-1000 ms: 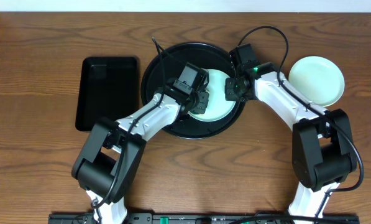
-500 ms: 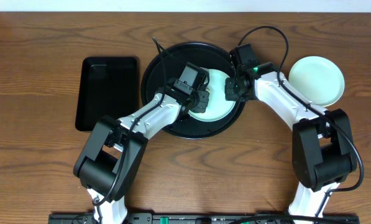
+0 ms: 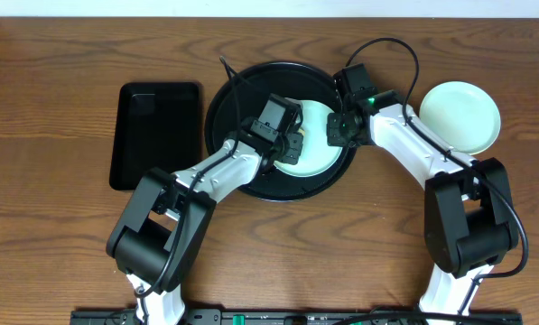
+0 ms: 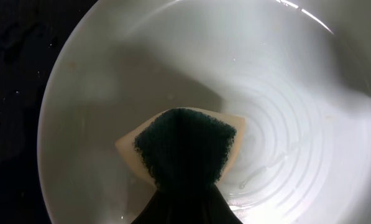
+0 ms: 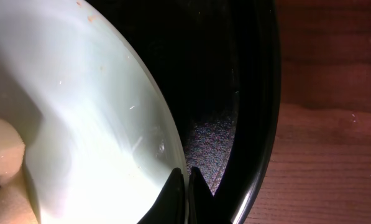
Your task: Clean dirty plates on tray and stack at the side
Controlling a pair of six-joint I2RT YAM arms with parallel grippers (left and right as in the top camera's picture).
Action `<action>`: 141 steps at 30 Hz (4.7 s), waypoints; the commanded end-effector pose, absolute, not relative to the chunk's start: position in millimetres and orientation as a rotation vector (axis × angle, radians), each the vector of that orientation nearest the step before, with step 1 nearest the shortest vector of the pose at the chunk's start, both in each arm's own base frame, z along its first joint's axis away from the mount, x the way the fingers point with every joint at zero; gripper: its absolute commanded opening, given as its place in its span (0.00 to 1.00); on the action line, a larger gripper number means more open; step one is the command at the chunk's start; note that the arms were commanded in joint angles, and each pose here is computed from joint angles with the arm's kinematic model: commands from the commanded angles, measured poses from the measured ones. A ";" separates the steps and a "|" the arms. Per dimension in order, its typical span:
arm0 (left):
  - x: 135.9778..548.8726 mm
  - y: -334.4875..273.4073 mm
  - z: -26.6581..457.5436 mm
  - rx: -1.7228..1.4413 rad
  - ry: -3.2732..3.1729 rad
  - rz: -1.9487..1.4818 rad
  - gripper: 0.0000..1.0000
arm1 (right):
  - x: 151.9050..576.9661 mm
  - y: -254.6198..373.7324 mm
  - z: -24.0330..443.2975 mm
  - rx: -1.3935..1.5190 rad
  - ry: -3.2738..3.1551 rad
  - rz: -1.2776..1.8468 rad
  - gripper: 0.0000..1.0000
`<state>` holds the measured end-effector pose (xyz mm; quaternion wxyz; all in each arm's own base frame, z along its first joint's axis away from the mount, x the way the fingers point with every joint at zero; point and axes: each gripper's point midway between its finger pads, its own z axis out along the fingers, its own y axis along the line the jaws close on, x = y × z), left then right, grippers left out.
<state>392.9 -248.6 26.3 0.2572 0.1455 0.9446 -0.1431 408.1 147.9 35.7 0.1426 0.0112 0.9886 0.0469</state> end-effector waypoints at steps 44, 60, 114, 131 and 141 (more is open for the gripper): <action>405.2 -233.2 18.5 0.350 2.534 -0.308 0.08 | 405.1 145.3 31.5 0.017 2.867 0.130 0.01; 411.9 -229.5 16.0 0.335 2.522 -0.307 0.08 | 405.1 145.3 31.5 0.017 2.867 0.130 0.01; 480.9 -169.6 265.2 0.108 1.908 -0.432 0.08 | 405.6 145.4 31.6 0.016 2.865 0.131 0.01; 368.4 2.4 176.8 -0.419 2.524 -0.248 0.08 | 461.1 176.4 229.3 -0.305 2.364 -0.181 0.01; 365.3 9.7 163.1 -0.446 2.569 -0.260 0.08 | 422.4 217.4 311.0 -0.466 1.945 -0.885 0.01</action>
